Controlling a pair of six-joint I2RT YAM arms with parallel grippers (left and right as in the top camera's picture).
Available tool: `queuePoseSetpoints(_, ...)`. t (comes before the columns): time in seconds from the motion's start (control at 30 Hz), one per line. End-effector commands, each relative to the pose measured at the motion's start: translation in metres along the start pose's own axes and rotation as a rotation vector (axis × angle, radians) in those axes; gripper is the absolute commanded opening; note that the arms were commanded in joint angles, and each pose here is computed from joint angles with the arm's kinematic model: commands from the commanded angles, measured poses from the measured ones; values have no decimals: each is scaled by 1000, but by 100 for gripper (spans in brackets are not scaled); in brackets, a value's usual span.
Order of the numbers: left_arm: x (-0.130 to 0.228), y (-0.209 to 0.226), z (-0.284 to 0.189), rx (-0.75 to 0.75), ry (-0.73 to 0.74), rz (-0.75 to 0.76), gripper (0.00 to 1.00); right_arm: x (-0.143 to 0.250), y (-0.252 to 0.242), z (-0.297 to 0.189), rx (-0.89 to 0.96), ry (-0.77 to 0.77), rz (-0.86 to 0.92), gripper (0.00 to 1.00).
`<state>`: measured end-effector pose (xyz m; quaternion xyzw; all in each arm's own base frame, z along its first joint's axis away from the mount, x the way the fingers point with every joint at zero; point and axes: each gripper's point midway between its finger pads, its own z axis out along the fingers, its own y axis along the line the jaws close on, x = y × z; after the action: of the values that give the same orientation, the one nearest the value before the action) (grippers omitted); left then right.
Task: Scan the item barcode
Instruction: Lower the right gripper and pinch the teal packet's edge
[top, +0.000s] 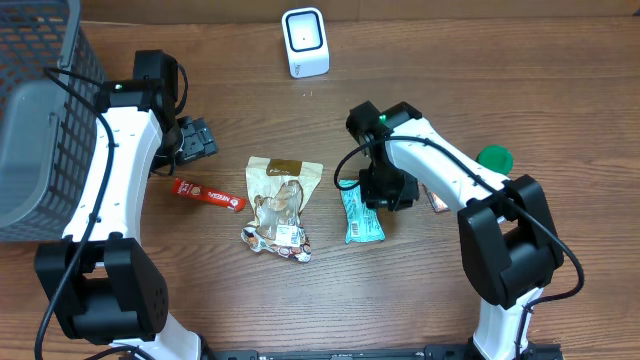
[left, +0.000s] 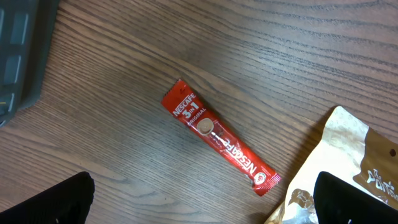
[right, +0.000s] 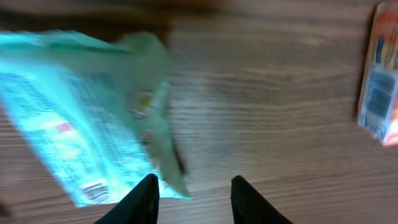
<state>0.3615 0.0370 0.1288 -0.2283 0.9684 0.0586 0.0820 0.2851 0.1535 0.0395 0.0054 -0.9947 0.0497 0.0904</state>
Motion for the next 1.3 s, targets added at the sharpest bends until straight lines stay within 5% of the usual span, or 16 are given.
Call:
queuePoseSetpoints(0.0,-4,-2,-4,-1,-18,-1,100,7,-14,7,38,8,48,38)
queuePoseSetpoints(0.23,-3,-2,-4,-2,-17,-1,100,19,-14,29,26,50,101,38)
queuePoseSetpoints(0.8,-3,-2,-4,-1,-17,-1,100,41,80,15,-422,185,39,38)
queuePoseSetpoints(1.13,-4,-2,-4,-1,-18,-1,100,32,71,-47,-456,110,-41,39)
queuePoseSetpoints(1.27,-4,-2,-4,-1,-18,-1,100,8,40,-59,-337,-31,-11,48)
